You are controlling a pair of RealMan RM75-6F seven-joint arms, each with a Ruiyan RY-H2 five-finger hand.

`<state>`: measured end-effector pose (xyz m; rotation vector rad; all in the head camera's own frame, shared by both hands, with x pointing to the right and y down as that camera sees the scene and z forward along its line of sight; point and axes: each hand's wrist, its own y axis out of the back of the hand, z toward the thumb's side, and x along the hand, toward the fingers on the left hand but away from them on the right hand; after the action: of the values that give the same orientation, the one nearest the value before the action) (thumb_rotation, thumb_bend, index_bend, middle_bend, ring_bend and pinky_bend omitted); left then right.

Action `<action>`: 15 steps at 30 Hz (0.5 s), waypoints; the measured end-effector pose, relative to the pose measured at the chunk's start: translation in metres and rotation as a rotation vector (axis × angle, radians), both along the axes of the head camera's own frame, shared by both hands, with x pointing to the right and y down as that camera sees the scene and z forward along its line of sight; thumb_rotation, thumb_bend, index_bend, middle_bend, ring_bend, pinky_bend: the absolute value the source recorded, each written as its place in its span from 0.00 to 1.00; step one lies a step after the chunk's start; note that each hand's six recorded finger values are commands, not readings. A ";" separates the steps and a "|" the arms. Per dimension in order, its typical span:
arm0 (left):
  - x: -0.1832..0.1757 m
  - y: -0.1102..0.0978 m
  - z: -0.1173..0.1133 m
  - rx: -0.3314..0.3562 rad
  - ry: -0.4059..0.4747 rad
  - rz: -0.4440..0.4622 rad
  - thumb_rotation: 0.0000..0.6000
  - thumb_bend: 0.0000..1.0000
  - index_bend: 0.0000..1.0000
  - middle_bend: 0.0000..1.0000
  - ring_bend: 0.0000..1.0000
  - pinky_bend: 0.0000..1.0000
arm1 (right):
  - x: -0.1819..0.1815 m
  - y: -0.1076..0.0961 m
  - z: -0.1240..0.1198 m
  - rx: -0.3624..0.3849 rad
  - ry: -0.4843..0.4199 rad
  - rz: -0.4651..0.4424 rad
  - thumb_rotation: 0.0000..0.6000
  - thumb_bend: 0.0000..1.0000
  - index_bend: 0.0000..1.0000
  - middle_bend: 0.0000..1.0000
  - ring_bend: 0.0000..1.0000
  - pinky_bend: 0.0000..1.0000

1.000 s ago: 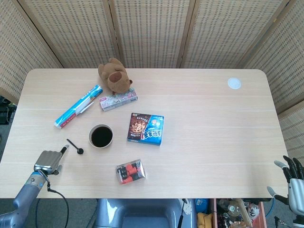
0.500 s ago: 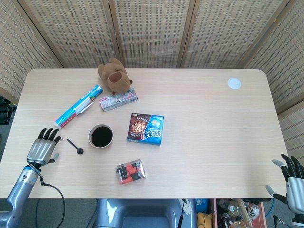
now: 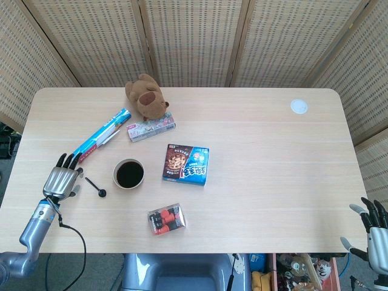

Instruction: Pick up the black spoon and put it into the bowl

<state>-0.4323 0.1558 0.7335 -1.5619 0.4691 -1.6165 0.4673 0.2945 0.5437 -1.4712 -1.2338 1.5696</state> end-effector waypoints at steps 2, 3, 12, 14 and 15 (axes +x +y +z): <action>0.003 -0.001 0.005 -0.003 0.002 0.008 1.00 0.35 0.45 0.00 0.00 0.00 | 0.000 0.000 0.000 0.002 0.000 0.000 1.00 0.26 0.27 0.19 0.05 0.20; 0.004 -0.001 0.008 -0.005 0.003 0.011 1.00 0.35 0.45 0.00 0.00 0.00 | 0.000 0.000 -0.001 0.002 0.000 0.000 1.00 0.26 0.27 0.19 0.05 0.20; 0.011 0.001 0.023 -0.027 0.008 0.021 1.00 0.35 0.46 0.00 0.00 0.00 | 0.002 0.001 -0.001 0.001 0.005 0.007 1.00 0.26 0.27 0.19 0.05 0.20; 0.013 0.002 0.025 -0.031 0.011 0.021 1.00 0.35 0.46 0.00 0.00 0.00 | 0.002 0.001 -0.001 0.001 0.005 0.008 1.00 0.26 0.27 0.19 0.05 0.20; 0.013 0.002 0.026 -0.032 0.012 0.022 1.00 0.35 0.46 0.00 0.00 0.00 | 0.002 0.001 -0.001 0.000 0.006 0.008 1.00 0.26 0.27 0.19 0.05 0.20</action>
<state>-0.4190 0.1577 0.7594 -1.5960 0.4329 -1.6054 0.4696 0.2953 0.5426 -1.4620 -1.2379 1.5779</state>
